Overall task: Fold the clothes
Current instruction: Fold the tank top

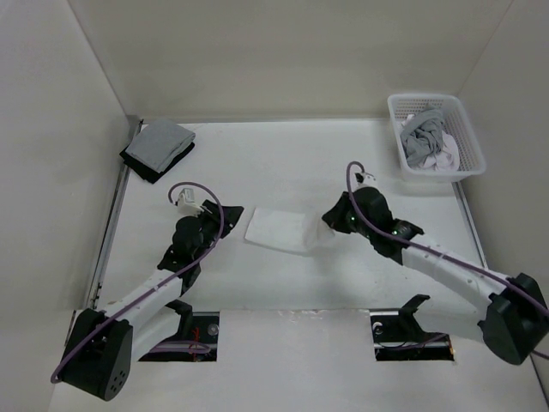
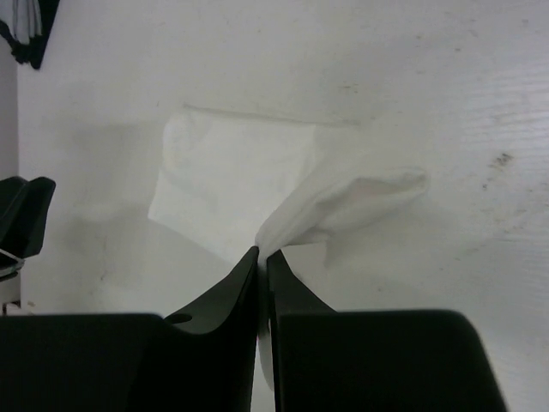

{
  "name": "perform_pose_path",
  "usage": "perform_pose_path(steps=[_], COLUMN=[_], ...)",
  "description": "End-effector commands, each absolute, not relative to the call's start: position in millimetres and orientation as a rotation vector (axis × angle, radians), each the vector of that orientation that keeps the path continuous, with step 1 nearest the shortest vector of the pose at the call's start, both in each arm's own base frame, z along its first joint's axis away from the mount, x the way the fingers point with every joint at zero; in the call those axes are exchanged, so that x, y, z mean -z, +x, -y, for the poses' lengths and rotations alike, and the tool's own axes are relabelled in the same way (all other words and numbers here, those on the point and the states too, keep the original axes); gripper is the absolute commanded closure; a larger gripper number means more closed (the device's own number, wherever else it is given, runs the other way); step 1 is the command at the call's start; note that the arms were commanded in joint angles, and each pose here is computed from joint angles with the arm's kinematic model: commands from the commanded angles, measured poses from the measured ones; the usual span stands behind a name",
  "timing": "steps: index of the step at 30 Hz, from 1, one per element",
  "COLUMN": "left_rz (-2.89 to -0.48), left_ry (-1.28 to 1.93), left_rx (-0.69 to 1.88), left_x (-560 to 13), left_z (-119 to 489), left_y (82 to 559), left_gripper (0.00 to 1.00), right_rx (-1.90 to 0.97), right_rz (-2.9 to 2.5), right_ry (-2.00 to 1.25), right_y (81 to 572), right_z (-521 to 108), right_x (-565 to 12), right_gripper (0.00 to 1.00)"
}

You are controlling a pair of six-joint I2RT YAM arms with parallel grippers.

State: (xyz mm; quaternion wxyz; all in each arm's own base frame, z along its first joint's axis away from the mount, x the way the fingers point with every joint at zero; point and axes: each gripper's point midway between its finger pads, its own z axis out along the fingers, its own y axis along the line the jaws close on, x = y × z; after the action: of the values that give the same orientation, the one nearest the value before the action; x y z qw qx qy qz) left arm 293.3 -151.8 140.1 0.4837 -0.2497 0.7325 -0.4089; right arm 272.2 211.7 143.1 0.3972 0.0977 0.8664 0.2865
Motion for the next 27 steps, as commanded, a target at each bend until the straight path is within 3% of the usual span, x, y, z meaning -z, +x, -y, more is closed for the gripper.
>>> perform_pose_path(steps=[1,14,19,22,25,27], left_rz=[-1.671,-1.606,-1.586,-1.599,-1.622,-1.644], left_ry=[-0.566,-0.578,-0.595,-0.596,-0.579,-0.556], left_rx=[1.058,1.103,1.105,1.106,1.121,1.133], left_x=[-179.5,-193.3,-196.3,-193.7,-193.0,-191.0], left_z=[156.3,139.4,128.6,130.8,140.8,152.5], left_y=[300.0,292.8,292.6,294.0,294.9,294.3], left_gripper=[0.68,0.67,0.67,0.67,0.67,0.67], right_rx=[-0.632,-0.52,-0.572,-0.675,-0.763,-0.799], right_rz=[-2.236,-2.429,-2.442,-2.354,-2.265,-2.228], right_ry=[0.114,-0.182,-0.164,-0.121,-0.081,-0.075], right_y=[280.8,307.4,305.3,303.5,293.9,291.4], right_z=[-235.8,-384.5,-418.0,-419.0,-404.3,-391.3], right_x=[-150.3,-132.8,-123.1,-147.3,-169.2,-169.8], right_gripper=[0.89,0.86,0.55,0.5,0.53,0.67])
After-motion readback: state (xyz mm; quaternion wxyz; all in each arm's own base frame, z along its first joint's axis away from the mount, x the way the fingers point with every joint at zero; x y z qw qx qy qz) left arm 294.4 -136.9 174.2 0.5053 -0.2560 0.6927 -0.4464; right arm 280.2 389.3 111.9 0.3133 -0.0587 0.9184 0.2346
